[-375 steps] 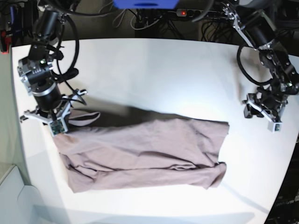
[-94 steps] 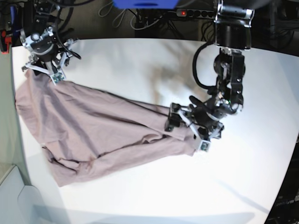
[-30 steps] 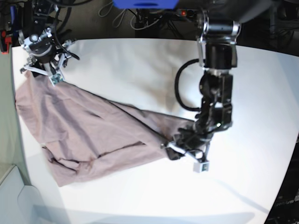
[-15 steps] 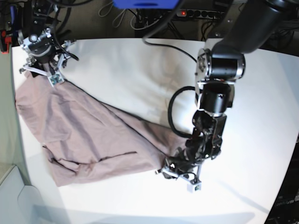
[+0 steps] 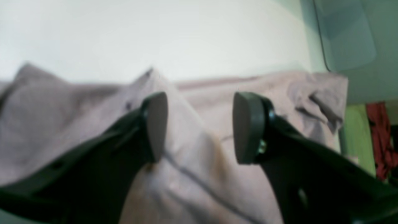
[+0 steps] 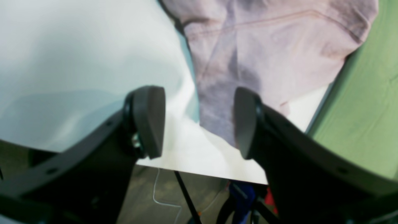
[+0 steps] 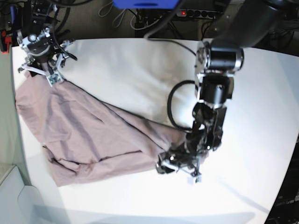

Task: Layout the t-shirt on the table in an organized manner, then fold the t-shirt properly
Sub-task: 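Pull the held shirt edge with the left gripper toward the hem, then move the right gripper over the shirt middle and grasp the fabric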

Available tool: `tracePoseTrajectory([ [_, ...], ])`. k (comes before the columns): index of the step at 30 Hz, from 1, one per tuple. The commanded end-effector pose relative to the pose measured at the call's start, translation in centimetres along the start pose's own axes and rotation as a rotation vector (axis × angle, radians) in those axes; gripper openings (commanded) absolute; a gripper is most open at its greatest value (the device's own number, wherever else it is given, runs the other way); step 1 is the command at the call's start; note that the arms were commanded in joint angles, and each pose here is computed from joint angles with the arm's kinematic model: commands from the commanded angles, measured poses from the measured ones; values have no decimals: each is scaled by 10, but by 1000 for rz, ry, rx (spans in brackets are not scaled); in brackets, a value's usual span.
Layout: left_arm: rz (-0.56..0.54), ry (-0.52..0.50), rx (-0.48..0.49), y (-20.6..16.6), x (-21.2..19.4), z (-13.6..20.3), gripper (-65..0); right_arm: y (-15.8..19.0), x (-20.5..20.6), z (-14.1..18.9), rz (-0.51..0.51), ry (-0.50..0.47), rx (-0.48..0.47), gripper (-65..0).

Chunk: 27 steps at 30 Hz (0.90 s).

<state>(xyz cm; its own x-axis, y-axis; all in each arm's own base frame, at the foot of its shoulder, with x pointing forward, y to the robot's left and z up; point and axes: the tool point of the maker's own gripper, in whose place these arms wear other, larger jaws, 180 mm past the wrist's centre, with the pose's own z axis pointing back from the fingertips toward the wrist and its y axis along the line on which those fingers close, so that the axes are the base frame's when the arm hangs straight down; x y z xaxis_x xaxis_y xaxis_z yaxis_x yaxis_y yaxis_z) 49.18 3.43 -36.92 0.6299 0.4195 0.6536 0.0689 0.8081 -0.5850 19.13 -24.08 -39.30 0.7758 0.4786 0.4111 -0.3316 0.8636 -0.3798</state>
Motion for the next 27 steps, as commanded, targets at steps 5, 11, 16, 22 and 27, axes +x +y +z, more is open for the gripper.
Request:
tracePoseTrajectory([
  [5,-61,-71,-38,-11,8,26,-456,-8,3,5,0,-19,-23,-296],
  [11,-160,-8,58,17,-25,32,-455,-10,7,4,-1,-28,-29,-296],
  [16,-169,-13,117,48,-33,31,-455,-18,21,8,-1,-64,-54,-296],
  [22,-162,0,187,87,-38,34,-455,-19,25,9,1,-74,-58,-296],
  [27,-188,9,242,119,-30,50,-455,-30,50,16,-1,-140,-98,-292],
])
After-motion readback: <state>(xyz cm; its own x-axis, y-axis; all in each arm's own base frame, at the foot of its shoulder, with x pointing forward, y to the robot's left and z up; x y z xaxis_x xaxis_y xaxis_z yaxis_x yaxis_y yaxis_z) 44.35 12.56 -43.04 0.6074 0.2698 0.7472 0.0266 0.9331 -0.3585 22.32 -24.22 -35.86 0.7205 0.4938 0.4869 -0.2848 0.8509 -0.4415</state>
